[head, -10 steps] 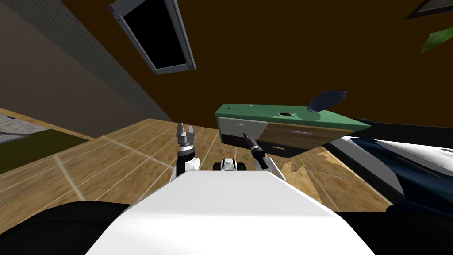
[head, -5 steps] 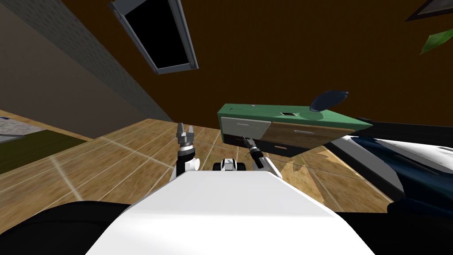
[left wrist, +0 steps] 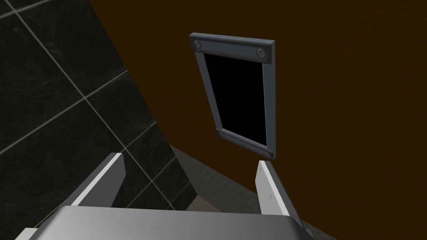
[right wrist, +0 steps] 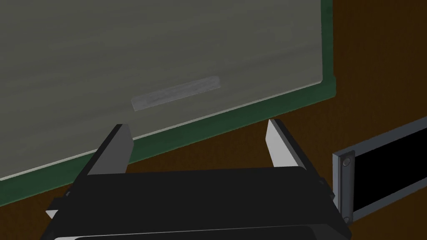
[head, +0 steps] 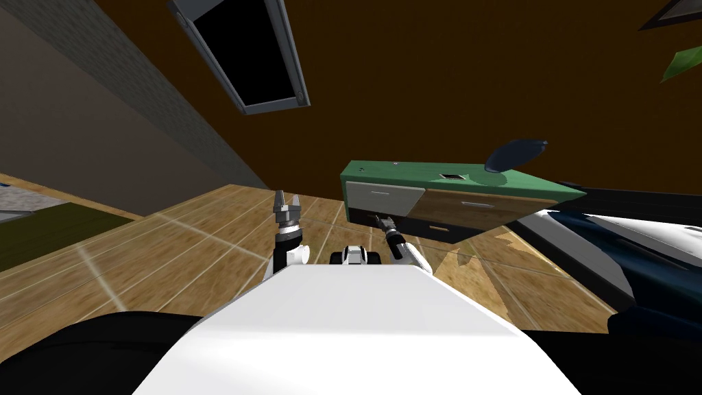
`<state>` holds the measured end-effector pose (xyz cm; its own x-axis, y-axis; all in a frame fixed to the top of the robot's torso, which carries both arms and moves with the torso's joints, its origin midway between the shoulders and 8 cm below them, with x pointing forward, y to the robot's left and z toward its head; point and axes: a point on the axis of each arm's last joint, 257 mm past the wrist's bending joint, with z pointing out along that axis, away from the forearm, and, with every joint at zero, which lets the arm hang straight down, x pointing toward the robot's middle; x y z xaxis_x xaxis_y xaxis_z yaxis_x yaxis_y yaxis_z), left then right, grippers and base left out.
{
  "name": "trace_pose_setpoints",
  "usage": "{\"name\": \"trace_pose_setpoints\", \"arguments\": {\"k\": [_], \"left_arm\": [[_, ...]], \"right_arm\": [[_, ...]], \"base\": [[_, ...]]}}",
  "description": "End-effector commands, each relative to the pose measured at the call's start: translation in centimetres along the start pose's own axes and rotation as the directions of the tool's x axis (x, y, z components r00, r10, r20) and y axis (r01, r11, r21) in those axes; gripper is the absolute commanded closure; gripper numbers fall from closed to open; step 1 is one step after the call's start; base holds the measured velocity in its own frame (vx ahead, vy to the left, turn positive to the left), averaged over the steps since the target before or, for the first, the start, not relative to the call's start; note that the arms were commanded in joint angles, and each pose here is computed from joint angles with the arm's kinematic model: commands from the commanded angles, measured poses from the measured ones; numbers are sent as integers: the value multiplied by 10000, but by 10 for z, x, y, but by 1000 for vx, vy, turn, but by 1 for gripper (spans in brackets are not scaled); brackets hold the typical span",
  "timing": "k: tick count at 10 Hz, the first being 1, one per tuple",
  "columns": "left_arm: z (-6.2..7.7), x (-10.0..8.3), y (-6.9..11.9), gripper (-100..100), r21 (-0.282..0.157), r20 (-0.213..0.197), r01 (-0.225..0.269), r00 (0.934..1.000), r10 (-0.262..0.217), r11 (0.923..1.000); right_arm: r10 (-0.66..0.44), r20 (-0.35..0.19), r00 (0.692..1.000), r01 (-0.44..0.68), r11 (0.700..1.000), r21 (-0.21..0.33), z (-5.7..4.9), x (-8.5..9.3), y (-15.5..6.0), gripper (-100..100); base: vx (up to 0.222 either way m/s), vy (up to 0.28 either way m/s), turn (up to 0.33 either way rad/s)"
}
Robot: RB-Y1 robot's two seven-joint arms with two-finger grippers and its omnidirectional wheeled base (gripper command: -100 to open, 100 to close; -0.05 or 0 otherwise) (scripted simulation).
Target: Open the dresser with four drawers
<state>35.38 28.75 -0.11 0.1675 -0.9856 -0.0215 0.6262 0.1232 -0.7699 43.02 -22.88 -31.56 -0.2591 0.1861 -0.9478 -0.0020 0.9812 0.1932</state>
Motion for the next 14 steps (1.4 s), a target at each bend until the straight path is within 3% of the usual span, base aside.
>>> {"name": "trace_pose_setpoints", "arguments": {"k": [1,4,5,8,10,11,12,13,14], "left_arm": [[0,0,0,0,0,0,0,10000,0,10000],[0,0,0,0,0,0,0,10000,0,10000],[0,0,0,0,0,0,-1,10000,1,10000],[0,0,0,0,0,0,-1,10000,1,10000],[0,0,0,0,0,0,-1,10000,1,10000],[0,0,0,0,0,0,-1,10000,1,10000],[0,0,0,0,0,0,-2,10000,2,10000],[0,0,0,0,0,0,-2,10000,2,10000],[0,0,0,0,0,-1,-2,10000,2,10000]], "right_arm": [[-1269,-511,9906,1293,9904,481,4,22,-15,-100],[-2362,-757,9687,2417,9676,734,8,31,-25,-100],[-2935,-1080,9498,3036,9482,930,11,41,-34,-100],[-3962,-1265,9094,4099,9053,1112,14,44,-43,-100],[-5197,-1655,8382,5410,8307,1314,21,51,-58,-100],[-5326,-1666,8298,5545,8205,1390,21,50,-60,-100],[-5828,-1856,7912,6090,7788,1503,25,51,-67,-100],[-5975,-1808,7812,6223,7680,1511,25,49,-67,-100],[-6523,-1938,7328,6797,7153,1622,29,47,-73,-100]], "base": [[14,89,-1],[20,69,1],[36,55,9],[34,56,8],[55,50,27],[50,41,17],[52,40,24],[46,22,15],[49,9,27]]}}
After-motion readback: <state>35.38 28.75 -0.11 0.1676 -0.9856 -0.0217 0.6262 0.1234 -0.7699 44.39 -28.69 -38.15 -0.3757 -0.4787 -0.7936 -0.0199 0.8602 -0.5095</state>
